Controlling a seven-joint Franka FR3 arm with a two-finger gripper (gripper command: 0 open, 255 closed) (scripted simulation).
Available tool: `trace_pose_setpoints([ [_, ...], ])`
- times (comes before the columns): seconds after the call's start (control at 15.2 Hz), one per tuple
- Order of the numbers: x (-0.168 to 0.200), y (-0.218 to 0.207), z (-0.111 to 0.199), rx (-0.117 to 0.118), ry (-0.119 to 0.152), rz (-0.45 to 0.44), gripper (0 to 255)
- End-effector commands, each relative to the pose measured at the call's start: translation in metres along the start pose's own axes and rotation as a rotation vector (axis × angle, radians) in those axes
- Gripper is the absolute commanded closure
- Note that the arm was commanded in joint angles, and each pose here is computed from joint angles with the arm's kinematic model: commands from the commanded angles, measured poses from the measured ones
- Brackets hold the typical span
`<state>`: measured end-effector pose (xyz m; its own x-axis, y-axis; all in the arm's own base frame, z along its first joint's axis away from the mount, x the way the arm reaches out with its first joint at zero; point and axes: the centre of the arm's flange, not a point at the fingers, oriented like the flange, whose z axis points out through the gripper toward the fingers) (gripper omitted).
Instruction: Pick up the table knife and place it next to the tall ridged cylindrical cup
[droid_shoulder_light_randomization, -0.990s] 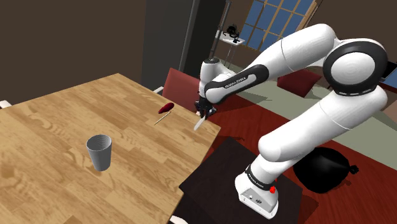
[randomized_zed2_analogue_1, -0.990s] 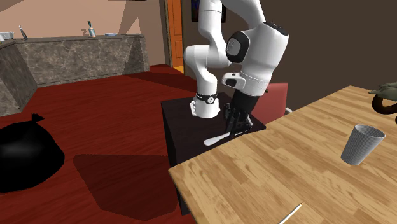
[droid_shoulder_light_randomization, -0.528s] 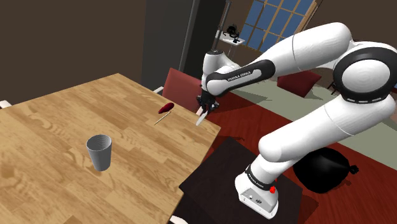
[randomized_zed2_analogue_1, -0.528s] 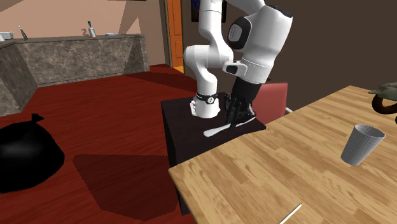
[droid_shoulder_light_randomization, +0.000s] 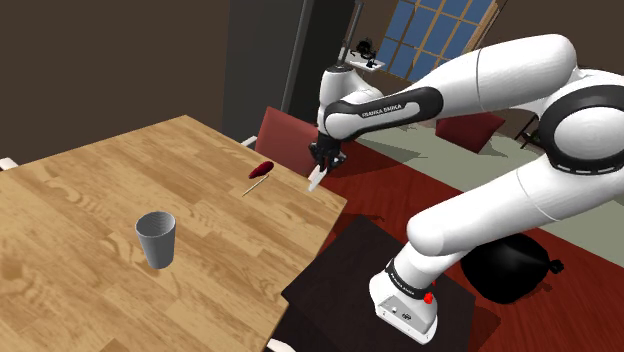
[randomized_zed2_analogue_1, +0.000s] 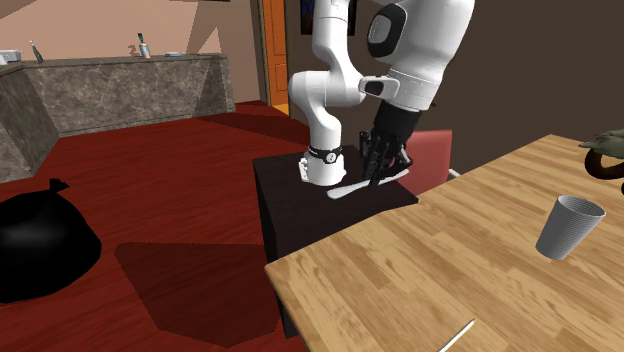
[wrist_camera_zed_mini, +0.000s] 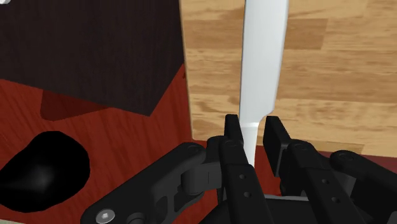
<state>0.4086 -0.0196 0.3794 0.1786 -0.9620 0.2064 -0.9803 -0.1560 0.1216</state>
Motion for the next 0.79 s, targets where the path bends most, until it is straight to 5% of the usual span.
trace_pose_setpoints([
  [0.0, -0.023, -0.001, -0.007, 0.000, 0.000, 0.000, 255],
  [0.73, -0.165, -0.008, -0.039, 0.000, 0.000, 0.000, 255],
])
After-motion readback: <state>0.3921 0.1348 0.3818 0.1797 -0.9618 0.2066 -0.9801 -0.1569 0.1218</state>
